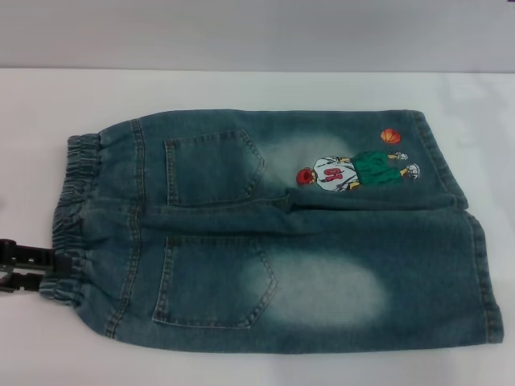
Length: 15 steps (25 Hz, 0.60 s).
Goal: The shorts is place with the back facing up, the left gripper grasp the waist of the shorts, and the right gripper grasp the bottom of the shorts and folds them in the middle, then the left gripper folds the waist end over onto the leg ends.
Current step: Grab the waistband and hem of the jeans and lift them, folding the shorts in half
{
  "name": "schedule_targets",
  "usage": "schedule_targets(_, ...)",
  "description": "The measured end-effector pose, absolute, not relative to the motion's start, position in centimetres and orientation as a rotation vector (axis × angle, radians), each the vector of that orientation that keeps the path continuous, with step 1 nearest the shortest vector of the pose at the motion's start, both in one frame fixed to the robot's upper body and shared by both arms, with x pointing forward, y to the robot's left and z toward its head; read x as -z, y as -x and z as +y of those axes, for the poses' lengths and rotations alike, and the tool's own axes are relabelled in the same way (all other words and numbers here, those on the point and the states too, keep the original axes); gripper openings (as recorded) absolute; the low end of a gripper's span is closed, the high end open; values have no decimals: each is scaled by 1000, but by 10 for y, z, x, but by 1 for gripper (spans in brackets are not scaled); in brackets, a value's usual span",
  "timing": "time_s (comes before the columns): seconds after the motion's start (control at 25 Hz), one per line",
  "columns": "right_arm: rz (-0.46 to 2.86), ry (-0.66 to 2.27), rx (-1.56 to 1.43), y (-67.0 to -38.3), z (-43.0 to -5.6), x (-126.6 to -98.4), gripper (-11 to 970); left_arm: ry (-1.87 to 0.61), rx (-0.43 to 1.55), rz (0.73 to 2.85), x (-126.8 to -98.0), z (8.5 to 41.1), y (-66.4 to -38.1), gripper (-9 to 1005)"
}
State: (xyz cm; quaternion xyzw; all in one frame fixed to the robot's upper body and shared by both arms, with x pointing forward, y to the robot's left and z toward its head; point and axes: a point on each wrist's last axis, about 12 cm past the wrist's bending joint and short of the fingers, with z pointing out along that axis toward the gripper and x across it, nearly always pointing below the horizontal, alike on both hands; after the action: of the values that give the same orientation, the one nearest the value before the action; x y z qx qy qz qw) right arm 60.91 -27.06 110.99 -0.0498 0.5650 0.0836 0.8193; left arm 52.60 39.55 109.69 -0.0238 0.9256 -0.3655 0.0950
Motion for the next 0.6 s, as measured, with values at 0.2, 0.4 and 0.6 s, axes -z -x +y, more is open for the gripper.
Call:
schedule_targets(0.2, 1205, 105, -177, -609, -271, -1110, 547, 62, 1081, 2747, -1097, 394, -527, 628)
schedule_targets(0.4, 1206, 102, -175, -609, -271, -1110, 547, 32, 1070, 2771, -1096, 391, -527, 627)
schedule_targets(0.6, 1207, 97, -172, -609, -272, -1109, 548, 12, 1065, 2765, -1096, 391, -527, 625)
